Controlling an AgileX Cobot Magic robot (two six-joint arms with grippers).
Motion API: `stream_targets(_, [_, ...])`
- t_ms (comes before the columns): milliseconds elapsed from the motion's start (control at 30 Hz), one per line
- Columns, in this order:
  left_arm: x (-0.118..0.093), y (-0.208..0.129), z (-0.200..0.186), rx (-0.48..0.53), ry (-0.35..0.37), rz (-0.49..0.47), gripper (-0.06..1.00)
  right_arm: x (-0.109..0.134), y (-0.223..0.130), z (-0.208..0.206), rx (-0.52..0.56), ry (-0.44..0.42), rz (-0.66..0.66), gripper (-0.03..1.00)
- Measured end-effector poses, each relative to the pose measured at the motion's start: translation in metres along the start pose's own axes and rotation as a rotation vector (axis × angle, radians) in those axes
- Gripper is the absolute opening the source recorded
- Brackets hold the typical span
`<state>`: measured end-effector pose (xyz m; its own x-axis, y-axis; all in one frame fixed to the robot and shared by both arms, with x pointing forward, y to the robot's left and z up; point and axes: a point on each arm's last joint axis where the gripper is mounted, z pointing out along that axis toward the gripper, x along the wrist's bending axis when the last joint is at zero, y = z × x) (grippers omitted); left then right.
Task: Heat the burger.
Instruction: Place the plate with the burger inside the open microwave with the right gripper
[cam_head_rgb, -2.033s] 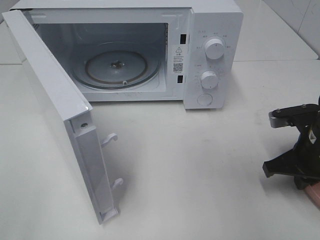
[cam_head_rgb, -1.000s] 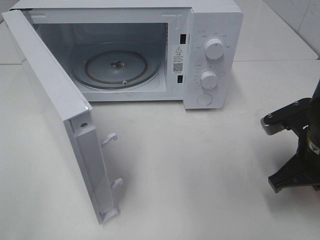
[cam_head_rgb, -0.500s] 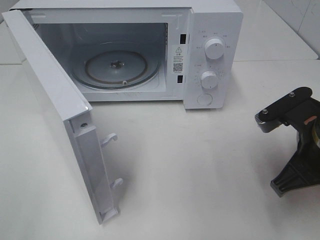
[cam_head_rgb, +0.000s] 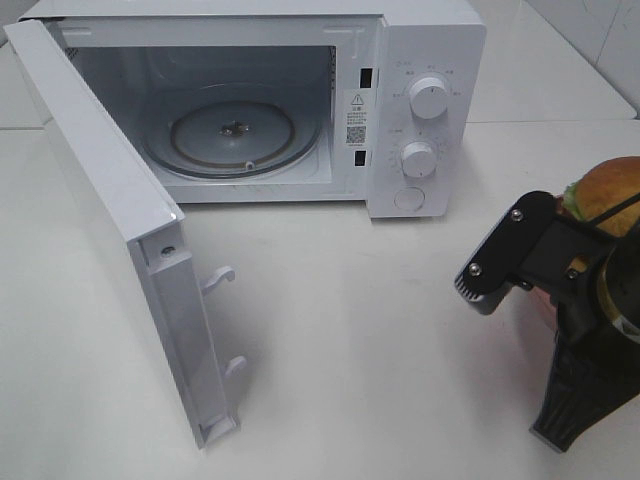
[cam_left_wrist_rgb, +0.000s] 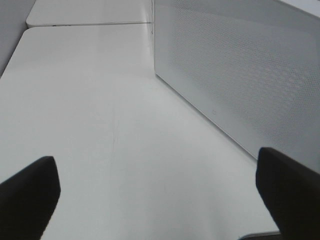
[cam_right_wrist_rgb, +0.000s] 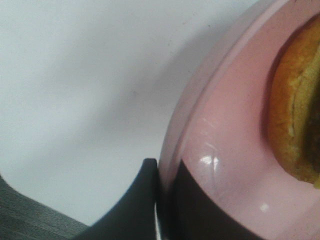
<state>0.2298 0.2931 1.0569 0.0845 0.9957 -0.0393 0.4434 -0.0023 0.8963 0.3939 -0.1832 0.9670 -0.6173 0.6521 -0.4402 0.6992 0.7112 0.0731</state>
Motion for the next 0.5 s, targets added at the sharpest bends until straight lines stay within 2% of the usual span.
stream_targets(500, [0.0, 0.0, 0.0, 0.0, 0.0, 0.0, 0.99, 0.032, 0.002, -0.016, -0.079, 0.002, -0.374, 0.03])
